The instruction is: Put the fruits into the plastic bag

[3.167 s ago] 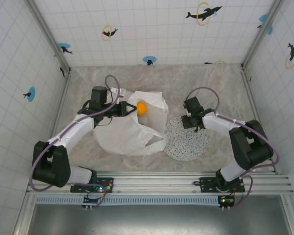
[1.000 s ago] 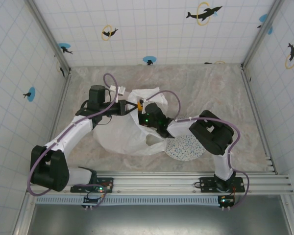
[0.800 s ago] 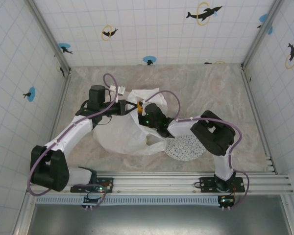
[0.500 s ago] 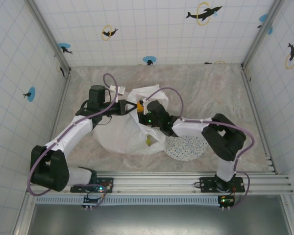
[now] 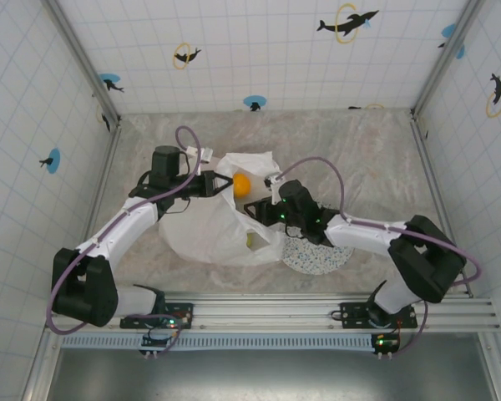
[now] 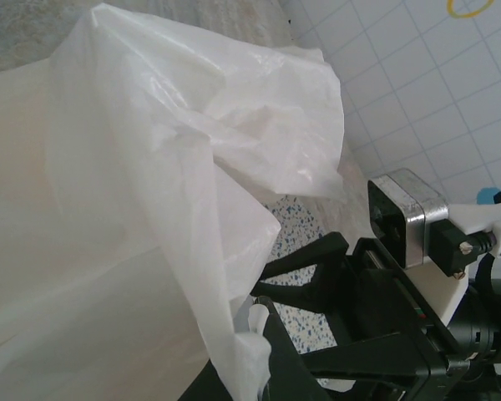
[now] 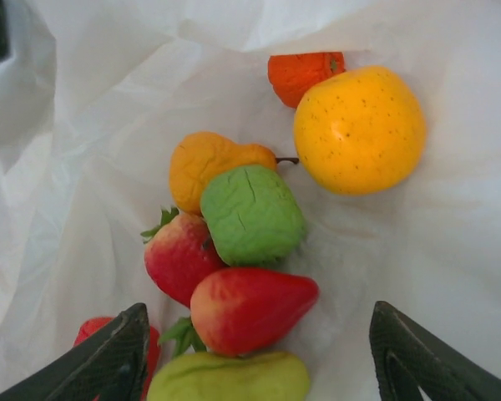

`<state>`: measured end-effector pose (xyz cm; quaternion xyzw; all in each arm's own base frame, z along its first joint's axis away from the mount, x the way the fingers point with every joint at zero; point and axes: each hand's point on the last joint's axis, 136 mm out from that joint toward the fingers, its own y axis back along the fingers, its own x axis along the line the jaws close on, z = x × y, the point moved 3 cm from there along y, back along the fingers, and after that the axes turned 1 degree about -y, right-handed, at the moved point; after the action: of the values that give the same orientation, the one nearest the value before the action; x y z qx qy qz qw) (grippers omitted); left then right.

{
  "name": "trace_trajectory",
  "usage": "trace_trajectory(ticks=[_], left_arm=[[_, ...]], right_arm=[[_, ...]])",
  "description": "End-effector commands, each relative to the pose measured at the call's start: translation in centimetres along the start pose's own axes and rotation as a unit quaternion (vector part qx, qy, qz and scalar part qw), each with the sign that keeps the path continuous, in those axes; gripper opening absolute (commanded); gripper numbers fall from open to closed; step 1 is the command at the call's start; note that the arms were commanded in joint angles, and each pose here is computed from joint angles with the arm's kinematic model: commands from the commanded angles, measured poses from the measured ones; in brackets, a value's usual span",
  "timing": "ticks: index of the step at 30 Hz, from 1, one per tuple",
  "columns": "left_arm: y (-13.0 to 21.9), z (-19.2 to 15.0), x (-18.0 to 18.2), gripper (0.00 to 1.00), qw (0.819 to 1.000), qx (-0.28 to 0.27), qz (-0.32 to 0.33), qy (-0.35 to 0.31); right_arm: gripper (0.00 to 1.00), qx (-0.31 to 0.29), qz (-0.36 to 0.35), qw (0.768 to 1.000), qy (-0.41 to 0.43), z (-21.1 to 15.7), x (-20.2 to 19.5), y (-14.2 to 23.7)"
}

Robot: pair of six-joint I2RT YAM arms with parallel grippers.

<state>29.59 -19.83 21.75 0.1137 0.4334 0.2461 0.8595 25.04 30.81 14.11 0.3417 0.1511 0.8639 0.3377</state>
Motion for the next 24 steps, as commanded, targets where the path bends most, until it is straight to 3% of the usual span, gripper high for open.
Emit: trace_trajectory(ticks=[1, 6, 12, 24], left_arm=[[0.2, 0.4, 0.0, 0.00, 1.000, -0.003, 0.005, -0.010], [0.2, 0.4, 0.1, 0.00, 1.000, -0.003, 0.006, -0.011], [0.2, 0.4, 0.1, 0.00, 1.000, -0.002, 0.005, -0.009], [0.2, 0.4, 0.1, 0.00, 1.000, -0.003, 0.004, -0.010]], right_arm=[[0.67, -0.007, -0.006, 1.000, -0.016, -0.6, -1.0, 2.2], [0.66, 0.006, 0.007, 0.999, -0.031, -3.1, -1.8, 4.7], [0.65, -0.028, -0.054, 0.992, -0.112, -4.5, -5.5, 6.3], [0.63, -0.029, -0.021, 0.979, -0.198, -3.8, -5.7, 3.1]])
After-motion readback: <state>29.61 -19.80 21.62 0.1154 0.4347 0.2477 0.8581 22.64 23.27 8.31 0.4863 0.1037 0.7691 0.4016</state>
